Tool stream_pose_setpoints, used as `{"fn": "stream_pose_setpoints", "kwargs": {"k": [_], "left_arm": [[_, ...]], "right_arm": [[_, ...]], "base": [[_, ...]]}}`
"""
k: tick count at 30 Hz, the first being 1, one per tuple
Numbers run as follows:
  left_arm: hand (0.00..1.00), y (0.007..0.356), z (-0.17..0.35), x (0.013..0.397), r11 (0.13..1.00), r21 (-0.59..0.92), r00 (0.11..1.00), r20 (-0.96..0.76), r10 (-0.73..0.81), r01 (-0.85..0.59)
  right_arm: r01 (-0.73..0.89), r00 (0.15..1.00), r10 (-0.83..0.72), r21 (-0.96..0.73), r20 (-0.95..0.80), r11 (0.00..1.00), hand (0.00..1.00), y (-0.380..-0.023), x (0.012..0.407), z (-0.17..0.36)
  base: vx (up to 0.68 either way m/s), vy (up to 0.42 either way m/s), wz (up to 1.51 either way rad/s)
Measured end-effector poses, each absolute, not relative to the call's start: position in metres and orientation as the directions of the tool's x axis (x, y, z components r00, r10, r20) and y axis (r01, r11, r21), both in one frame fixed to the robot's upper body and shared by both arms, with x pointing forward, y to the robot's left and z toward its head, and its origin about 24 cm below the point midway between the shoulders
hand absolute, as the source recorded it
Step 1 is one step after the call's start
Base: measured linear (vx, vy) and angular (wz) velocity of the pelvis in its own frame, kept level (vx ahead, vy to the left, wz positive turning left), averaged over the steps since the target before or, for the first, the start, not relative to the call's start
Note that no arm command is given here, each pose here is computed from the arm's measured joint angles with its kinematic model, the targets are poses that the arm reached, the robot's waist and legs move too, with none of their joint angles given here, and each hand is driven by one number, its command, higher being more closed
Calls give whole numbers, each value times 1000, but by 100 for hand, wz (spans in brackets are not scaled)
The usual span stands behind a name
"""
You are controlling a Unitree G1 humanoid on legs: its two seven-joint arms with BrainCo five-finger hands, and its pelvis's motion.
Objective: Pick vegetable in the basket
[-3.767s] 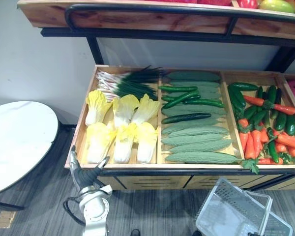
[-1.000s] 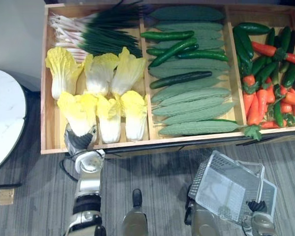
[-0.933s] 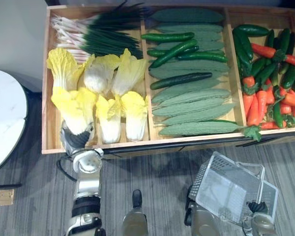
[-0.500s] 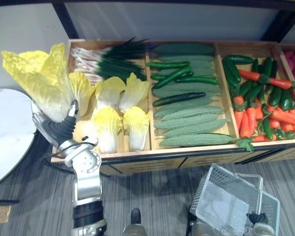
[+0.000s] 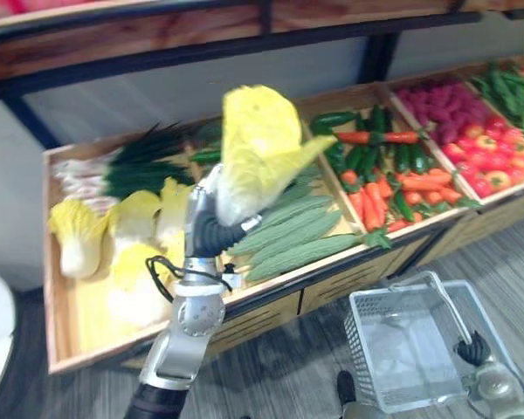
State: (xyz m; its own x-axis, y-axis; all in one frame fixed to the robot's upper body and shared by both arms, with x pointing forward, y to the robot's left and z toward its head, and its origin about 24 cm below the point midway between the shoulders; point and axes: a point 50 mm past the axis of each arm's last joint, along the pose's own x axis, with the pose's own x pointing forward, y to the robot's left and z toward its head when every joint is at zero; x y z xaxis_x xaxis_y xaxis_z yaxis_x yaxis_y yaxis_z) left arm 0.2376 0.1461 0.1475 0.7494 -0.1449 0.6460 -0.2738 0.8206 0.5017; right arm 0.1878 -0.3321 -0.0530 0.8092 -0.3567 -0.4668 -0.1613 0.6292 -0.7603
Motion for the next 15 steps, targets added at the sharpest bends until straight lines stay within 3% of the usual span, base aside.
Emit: {"fn": "stream_pose_setpoints", "kwargs": {"k": [2,7,9,15], "left_arm": [[100,137,143,235,809,565,751,603,-268,-165],[100,122,132,227,775,626,735,487,-473,84],[100,110,130,226,754,620,699,442,-563,216],[100,76,132,217,674,619,557,419,-717,403]], "right_arm": [[-255,856,-251,-791,-452,556,100,-325,201,-40],[-381,882,-90,-810,-463,445,100,-310,211,-26],[-409,889,-28,-820,-457,401,100,-306,211,-14],[-428,903,182,-843,-388,325,100,-283,220,21]], "base": [[21,1,-106],[30,-9,-75],[15,-25,-41],[-6,-46,-41]]}}
